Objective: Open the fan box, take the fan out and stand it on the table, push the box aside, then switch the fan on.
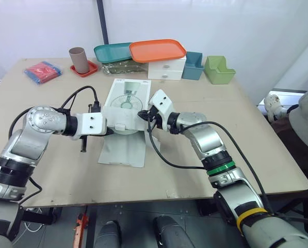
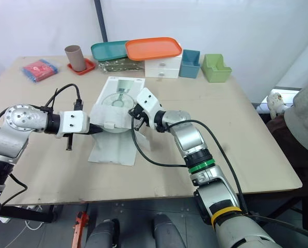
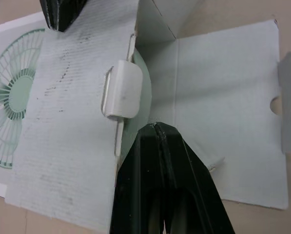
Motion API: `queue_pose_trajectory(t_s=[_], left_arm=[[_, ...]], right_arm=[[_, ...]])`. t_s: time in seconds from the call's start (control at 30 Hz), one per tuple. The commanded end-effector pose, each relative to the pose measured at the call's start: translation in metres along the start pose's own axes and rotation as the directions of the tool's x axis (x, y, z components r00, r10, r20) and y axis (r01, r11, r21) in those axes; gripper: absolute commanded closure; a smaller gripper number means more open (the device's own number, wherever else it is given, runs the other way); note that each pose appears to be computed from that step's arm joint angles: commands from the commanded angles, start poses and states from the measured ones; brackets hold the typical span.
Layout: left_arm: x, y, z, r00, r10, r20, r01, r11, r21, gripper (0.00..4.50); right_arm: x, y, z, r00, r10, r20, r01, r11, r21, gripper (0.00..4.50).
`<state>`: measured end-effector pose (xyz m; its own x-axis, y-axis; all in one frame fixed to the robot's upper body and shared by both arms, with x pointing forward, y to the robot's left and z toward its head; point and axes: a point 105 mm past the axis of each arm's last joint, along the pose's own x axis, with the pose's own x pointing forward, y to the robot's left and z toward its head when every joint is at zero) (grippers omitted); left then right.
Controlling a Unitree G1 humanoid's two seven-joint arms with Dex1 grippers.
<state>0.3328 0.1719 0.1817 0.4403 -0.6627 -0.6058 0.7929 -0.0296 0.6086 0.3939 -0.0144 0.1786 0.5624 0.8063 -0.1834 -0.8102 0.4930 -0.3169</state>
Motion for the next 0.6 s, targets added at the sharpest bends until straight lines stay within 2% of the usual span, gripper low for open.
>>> queue_pose_trajectory(t_s=[0.03, 0.23, 0.43, 0.6], left_arm=[[-0.016, -0.003, -0.002, 0.998, -0.037, -0.060, 0.039, 0.998, 0.041, 4.43], [-0.022, 0.002, -0.010, 0.993, -0.004, -0.115, 0.011, 0.998, 0.057, 4.43], [-0.028, 0.006, -0.035, 0.972, 0.052, -0.230, -0.035, 0.996, 0.077, 4.43], [-0.027, 0.006, -0.046, 0.963, 0.071, -0.260, -0.052, 0.996, 0.078, 4.43]], right_arm=[[0.002, 0.003, -0.005, 1.000, 0.006, -0.019, -0.006, 1.000, 0.007, 4.47], [0.005, 0.002, -0.004, 1.000, 0.000, -0.009, 0.000, 1.000, 0.015, 4.47], [0.006, 0.003, -0.004, 1.000, 0.005, -0.006, -0.005, 1.000, 0.013, 4.47], [0.006, 0.002, -0.004, 1.000, 0.005, -0.009, -0.005, 1.000, 0.011, 4.47]])
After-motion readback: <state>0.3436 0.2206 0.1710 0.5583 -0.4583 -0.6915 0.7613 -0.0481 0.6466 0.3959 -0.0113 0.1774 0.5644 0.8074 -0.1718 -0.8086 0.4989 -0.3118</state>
